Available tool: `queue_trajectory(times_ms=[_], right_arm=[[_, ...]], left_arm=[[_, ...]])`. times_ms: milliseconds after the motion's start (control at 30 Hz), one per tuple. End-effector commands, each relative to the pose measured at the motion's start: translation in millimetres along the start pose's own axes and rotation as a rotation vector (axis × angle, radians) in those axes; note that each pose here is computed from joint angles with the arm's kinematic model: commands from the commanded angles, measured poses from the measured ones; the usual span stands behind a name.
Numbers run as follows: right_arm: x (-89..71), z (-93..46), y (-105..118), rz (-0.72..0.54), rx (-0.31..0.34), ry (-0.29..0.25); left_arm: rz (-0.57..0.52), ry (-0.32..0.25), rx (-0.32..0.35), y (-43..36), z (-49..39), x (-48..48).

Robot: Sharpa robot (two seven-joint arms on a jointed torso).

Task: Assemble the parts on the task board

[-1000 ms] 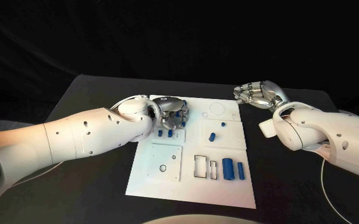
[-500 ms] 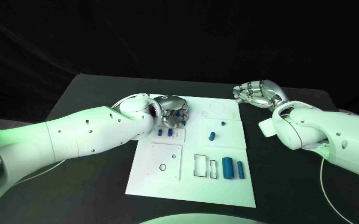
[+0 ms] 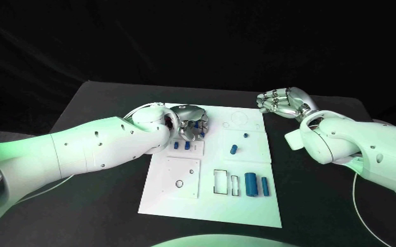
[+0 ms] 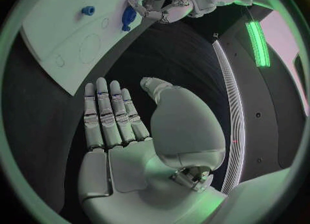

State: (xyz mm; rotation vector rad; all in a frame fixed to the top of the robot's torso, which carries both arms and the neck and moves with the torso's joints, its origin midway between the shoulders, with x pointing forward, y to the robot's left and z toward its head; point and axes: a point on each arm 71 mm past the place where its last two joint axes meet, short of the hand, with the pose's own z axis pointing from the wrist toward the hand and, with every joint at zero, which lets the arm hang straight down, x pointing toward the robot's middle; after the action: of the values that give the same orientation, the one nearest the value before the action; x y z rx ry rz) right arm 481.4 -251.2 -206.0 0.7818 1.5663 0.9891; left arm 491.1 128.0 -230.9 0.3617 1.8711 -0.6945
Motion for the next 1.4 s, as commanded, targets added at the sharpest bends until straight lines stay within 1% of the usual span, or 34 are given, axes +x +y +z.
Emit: queue_trajectory(times_ms=[33,300,433,500,633,733,833,1067,1133,1233,1267,1400], right_arm=[[2.0,-0.2,1,-0.003,-0.013,0.017],[2.0,0.0,1,-0.005,-0.014,0.018],[2.1,0.1,1,-0.005,-0.015,0.018],[2.1,0.2,1,-0.005,-0.015,0.018],[2.2,0.4,1,-0.005,-0.016,0.018],[2.1,0.5,1,-0.006,-0.016,0.018],[2.0,0.6,1,-0.005,-0.015,0.017],[1.7,0.9,1,-0.004,-0.013,0.015],[1.5,0.9,0,-0.004,-0.012,0.015],[1.0,0.7,0,-0.004,-0.011,0.014],[0.7,0.7,0,-0.004,-0.010,0.013],[0.5,0.5,-1,-0.004,-0.009,0.013]], left_arm=[[-0.008,0.034,-0.008,-0.5,0.6,4.5],[-0.016,0.021,-0.033,2.6,0.6,3.5],[-0.034,0.015,-0.032,2.8,0.4,3.0],[-0.049,0.015,-0.027,2.6,0.0,2.9],[-0.117,0.020,-0.024,3.2,-3.0,2.0],[-0.159,0.017,-0.025,4.5,-6.4,0.3],[-0.196,0.002,-0.027,6.8,-11.2,-4.2],[-0.244,-0.039,-0.033,15.8,-25.8,-17.1],[-0.248,-0.045,-0.036,18.0,-28.8,-18.9],[-0.252,-0.051,-0.043,22.9,-34.5,-21.6],[-0.252,-0.051,-0.049,25.6,-37.3,-22.3],[-0.246,-0.041,-0.074,33.9,-43.0,-22.8]])
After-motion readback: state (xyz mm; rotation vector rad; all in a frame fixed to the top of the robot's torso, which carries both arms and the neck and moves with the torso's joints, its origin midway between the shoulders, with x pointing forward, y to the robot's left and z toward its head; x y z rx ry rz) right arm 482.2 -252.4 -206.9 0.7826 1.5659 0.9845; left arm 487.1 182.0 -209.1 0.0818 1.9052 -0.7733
